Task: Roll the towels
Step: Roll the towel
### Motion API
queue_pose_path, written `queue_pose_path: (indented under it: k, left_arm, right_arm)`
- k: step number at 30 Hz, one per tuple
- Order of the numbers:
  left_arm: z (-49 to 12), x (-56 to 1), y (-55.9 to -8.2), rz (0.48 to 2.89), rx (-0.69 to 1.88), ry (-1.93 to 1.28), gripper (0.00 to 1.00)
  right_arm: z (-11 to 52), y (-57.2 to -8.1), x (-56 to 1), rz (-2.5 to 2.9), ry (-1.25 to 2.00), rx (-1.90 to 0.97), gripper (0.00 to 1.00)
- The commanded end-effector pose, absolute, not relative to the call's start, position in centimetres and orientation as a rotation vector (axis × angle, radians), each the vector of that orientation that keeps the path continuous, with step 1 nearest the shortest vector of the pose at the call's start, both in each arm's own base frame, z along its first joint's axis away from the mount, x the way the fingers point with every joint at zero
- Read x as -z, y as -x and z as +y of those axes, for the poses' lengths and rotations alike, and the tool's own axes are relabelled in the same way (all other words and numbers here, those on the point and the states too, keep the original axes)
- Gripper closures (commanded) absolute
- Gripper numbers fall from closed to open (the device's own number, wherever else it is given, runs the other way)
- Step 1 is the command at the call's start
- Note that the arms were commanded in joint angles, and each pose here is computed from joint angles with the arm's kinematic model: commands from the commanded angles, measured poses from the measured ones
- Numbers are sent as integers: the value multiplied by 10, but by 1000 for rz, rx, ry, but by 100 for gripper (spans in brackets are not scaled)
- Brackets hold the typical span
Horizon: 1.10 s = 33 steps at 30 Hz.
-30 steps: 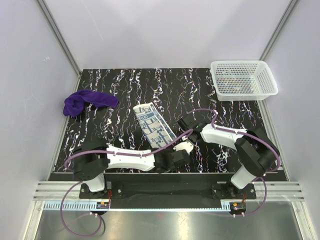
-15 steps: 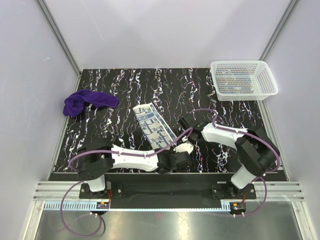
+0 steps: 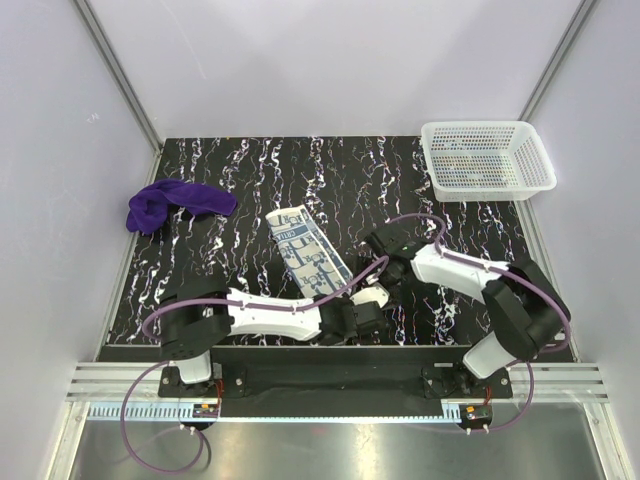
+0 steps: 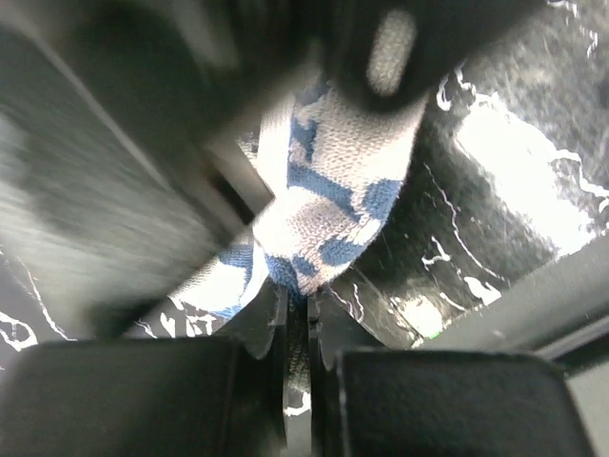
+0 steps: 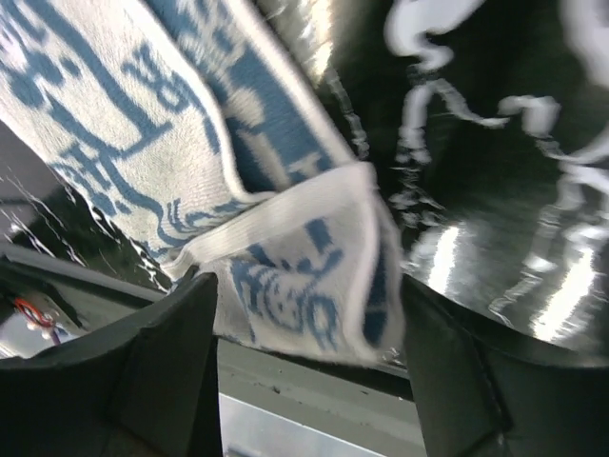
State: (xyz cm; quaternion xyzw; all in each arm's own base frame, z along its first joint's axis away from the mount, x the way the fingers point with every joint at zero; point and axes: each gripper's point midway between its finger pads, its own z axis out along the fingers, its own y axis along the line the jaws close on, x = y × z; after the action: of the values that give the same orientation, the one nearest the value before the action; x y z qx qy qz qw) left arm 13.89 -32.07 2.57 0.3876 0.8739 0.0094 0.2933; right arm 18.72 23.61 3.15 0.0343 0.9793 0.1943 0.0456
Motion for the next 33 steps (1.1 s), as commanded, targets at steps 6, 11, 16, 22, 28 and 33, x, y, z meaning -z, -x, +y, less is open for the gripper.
queue_pose_path:
  k: [6, 11, 16, 22, 28, 33]
  left_arm:
    - [-328, -28, -129, 2428, 101, -1051, 100]
    - [-337, -25, -124, 2496, 240, -1019, 100]
    - [-344, -29, -124, 2574, 430, -905, 100]
    - [-346, -34, -136, 2658, 715, -694, 100]
    - [-349, -35, -151, 2723, 961, -483, 100]
    - [-354, -36, -164, 2738, 1092, -360, 100]
  right_arm:
    - [164, -254, -90, 2723, -399, -416, 2]
    - [119, -271, -115, 2600, -542, -314, 0]
    - [104, -263, -133, 2505, -589, -305, 0]
    - [125, -249, -152, 2389, -513, -565, 0]
    - [165, -228, -143, 2381, -427, -916, 5]
    - [180, -217, -127, 2402, -420, -1036, 8]
